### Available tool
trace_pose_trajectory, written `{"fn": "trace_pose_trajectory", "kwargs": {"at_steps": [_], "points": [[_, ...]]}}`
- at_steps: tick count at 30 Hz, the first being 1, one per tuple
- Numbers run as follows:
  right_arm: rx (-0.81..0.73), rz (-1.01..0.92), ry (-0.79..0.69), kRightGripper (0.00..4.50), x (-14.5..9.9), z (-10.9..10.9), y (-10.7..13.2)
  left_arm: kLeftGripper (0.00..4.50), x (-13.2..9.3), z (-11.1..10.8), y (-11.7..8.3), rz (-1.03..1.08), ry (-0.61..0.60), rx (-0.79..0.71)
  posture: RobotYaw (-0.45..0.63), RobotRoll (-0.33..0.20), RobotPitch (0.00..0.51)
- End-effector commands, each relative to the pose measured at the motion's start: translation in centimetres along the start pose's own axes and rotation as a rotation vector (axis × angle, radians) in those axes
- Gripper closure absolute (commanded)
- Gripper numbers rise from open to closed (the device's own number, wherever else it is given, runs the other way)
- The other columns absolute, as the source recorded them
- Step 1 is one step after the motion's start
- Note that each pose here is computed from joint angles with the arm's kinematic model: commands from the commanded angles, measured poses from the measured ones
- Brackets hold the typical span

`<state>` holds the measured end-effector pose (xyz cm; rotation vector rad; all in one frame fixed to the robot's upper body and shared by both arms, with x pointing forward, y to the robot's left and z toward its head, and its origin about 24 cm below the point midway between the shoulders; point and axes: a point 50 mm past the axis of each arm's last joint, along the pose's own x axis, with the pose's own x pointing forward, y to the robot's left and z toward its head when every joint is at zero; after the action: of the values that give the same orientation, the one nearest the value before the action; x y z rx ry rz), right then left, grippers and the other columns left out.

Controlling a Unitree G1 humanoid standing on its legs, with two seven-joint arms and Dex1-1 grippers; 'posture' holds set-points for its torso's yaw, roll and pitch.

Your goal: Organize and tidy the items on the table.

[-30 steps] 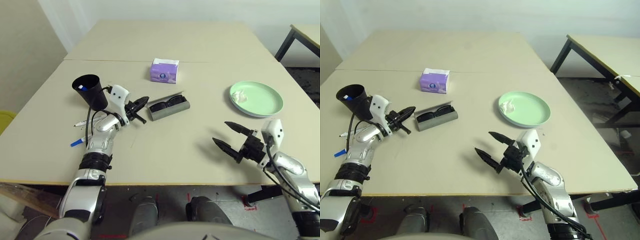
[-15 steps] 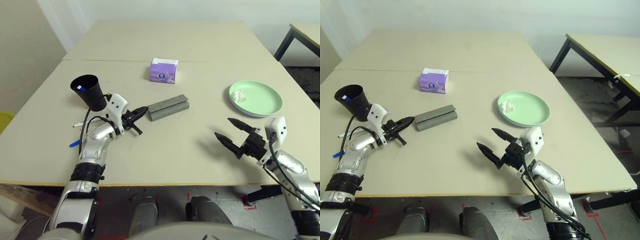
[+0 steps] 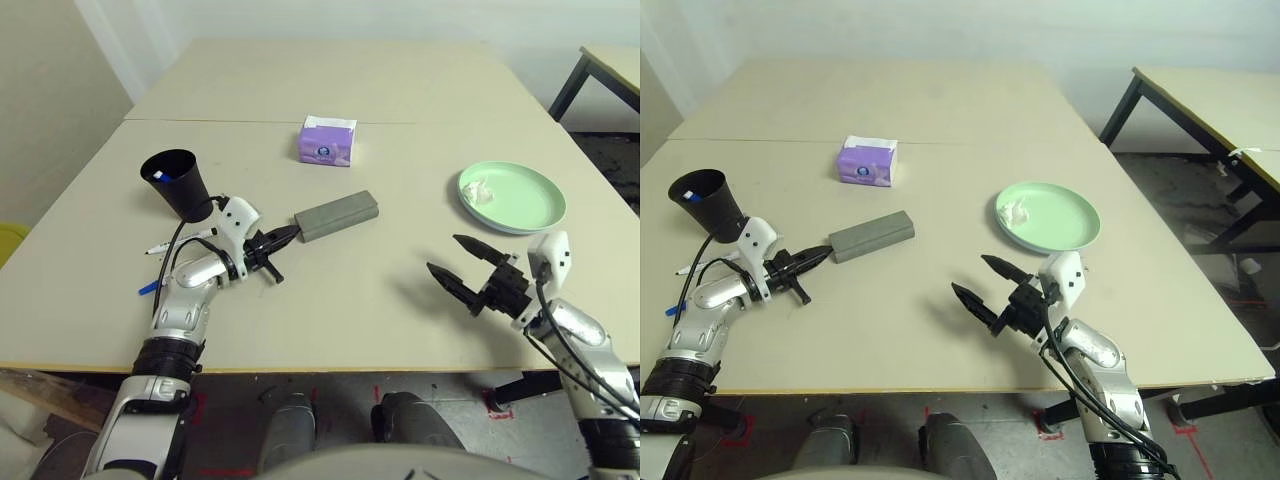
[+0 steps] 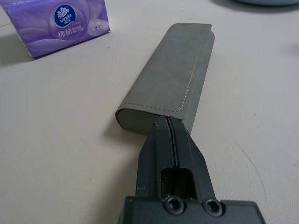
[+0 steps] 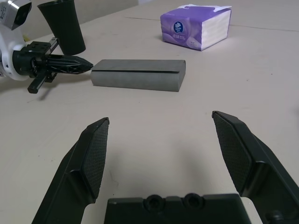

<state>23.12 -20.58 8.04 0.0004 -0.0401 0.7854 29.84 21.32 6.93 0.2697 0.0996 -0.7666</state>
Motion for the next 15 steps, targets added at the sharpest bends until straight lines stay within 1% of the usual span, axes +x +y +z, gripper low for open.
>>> {"fn": "trace_pose_trajectory", "kwargs": {"at_steps": [1,7,15], "points": [[0.002,0.011,0.000,0.00,0.06,0.07,0.04,4.48,0.03,-0.49,-0.43,-0.034,0.059,0.007,-0.14,0.000,0.072],[-0.005,0.014,-0.004,0.00,0.05,0.28,0.05,4.48,0.01,-0.50,-0.13,-0.035,0.117,-0.004,-0.14,0.000,0.066],[-0.009,0.033,0.005,0.00,0.08,0.13,0.29,4.48,-0.65,-0.30,0.52,-0.036,0.139,0.001,-0.13,0.000,0.063]]}}
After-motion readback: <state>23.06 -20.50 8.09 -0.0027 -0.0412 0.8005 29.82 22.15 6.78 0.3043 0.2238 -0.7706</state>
